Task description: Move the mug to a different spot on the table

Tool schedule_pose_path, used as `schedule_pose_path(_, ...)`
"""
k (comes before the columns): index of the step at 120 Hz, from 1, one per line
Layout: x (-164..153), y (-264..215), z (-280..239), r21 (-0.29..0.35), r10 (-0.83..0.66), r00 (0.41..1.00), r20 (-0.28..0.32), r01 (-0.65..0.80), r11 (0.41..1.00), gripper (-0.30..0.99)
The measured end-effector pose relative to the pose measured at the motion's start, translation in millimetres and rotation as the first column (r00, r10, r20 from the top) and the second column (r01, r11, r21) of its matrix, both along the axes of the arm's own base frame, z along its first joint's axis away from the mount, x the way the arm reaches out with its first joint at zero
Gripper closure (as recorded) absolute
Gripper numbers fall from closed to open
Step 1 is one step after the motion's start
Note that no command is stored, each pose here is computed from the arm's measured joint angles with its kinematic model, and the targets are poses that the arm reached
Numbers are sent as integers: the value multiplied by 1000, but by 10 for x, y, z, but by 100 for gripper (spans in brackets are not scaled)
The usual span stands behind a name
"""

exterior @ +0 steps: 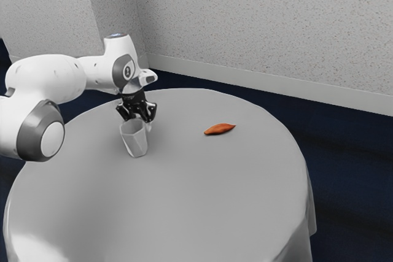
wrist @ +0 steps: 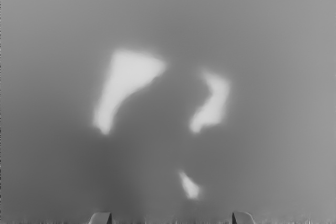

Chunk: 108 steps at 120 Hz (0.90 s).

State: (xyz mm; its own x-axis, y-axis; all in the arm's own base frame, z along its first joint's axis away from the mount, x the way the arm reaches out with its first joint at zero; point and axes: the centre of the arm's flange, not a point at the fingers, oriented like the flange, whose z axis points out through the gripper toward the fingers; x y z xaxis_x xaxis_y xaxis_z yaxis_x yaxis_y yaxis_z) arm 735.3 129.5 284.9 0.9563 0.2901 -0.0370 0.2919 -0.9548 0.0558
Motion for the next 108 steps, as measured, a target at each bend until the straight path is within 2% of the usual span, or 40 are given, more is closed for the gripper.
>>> schedule_pose_path(12, -5, 16, 26, -18, 15, 1000, 4, -15, 1000, 55)
schedule_pose_path(28, -34, 44, 189, -109, 72, 997, 16, -70, 992, 62)
schedule_pose_path(39, -74, -2, 357, -161, 104, 995, -4, -103, 981, 66)
schedule_pose_path(72, -232, -226, 546, -279, 222, 962, -159, -260, 924, 72)
schedule_pose_path(88, -331, -277, 465, -272, 296, 919, -261, -365, 890, 73)
schedule_pose_path(108, -456, -244, 300, -226, 384, 847, -366, -482, 847, 73)
